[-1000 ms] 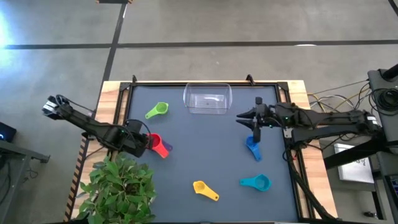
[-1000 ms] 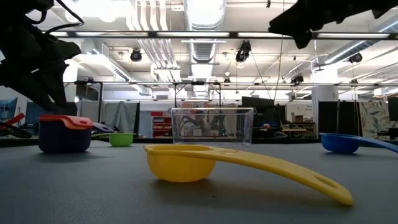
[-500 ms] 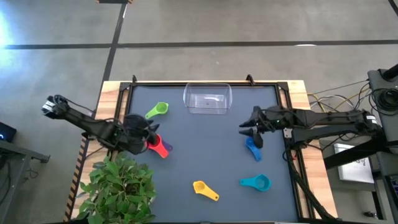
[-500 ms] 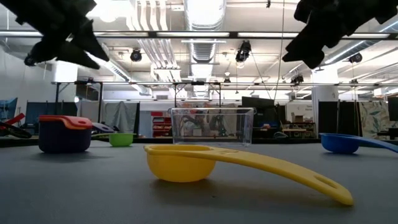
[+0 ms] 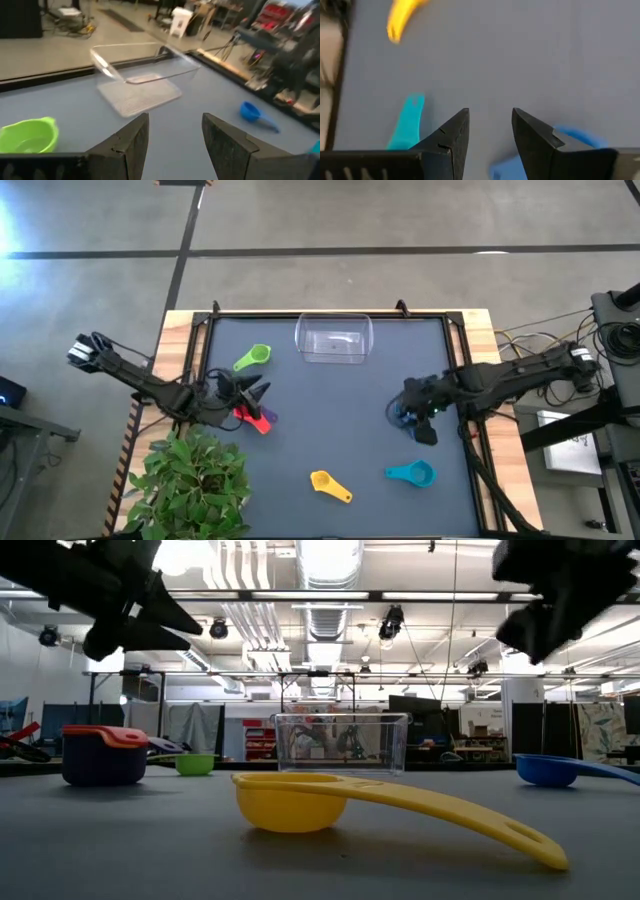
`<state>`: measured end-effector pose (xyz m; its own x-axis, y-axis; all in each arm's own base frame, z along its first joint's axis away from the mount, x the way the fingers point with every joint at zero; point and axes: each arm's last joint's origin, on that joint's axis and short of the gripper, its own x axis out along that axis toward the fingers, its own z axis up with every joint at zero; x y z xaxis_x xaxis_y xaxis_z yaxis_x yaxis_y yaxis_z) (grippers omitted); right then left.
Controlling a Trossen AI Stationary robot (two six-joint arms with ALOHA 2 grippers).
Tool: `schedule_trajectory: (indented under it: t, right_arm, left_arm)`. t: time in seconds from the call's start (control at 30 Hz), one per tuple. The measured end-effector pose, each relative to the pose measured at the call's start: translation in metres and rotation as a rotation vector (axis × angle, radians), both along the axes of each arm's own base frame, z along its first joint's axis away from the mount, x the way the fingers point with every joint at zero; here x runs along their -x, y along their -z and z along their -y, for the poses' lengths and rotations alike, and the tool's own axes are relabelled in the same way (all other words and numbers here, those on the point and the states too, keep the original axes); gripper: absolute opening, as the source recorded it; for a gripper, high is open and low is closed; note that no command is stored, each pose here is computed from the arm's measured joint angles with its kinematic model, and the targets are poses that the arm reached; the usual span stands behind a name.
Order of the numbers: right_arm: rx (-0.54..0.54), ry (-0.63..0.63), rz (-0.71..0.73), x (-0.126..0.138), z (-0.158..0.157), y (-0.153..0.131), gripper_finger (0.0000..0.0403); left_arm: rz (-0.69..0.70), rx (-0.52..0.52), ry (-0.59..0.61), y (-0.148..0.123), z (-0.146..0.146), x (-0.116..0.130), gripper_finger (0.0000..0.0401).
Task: Nest measuring cups in basket
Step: Stack the light blue measuring cup on top of the red measuring cup
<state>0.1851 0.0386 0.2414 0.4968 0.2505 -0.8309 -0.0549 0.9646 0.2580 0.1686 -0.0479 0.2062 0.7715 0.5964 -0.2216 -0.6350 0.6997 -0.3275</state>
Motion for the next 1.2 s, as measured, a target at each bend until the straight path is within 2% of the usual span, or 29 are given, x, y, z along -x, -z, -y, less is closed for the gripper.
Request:
schedule_trajectory:
  t: [0.17, 0.23, 0.4, 0.63, 0.7, 0.87, 1.2]
  right_arm:
    - [0.024, -0.048, -0.201, 0.001, -0.018, 0.022, 0.0136]
    - [0.025, -0.059, -0.240, 0.002, -0.025, 0.028, 0.0137]
    - [0.032, -0.098, -0.304, 0.002, -0.045, 0.040, 0.0140]
    - [0.009, -0.118, -0.321, -0.002, -0.071, 0.052, 0.0139]
    - [-0.010, -0.078, -0.351, -0.001, -0.075, 0.054, 0.0140]
    - [-0.081, 0.131, -0.427, 0.006, -0.079, 0.055, 0.0141]
    - [-0.176, 0.386, -0.470, 0.026, -0.089, 0.053, 0.0141]
  left_arm:
    - [0.086, -0.039, 0.033, 0.005, 0.000, 0.001, 0.0167]
    - [0.087, -0.055, 0.042, 0.006, 0.000, 0.001, 0.0167]
    - [0.071, -0.071, 0.046, 0.007, 0.000, 0.001, 0.0167]
    - [0.046, -0.081, 0.050, 0.011, 0.001, -0.002, 0.0167]
    - [0.043, -0.080, 0.050, 0.012, 0.001, -0.002, 0.0167]
    - [0.045, -0.071, 0.063, 0.013, 0.002, -0.003, 0.0167]
    - [0.040, -0.079, 0.065, 0.012, 0.002, -0.003, 0.0167]
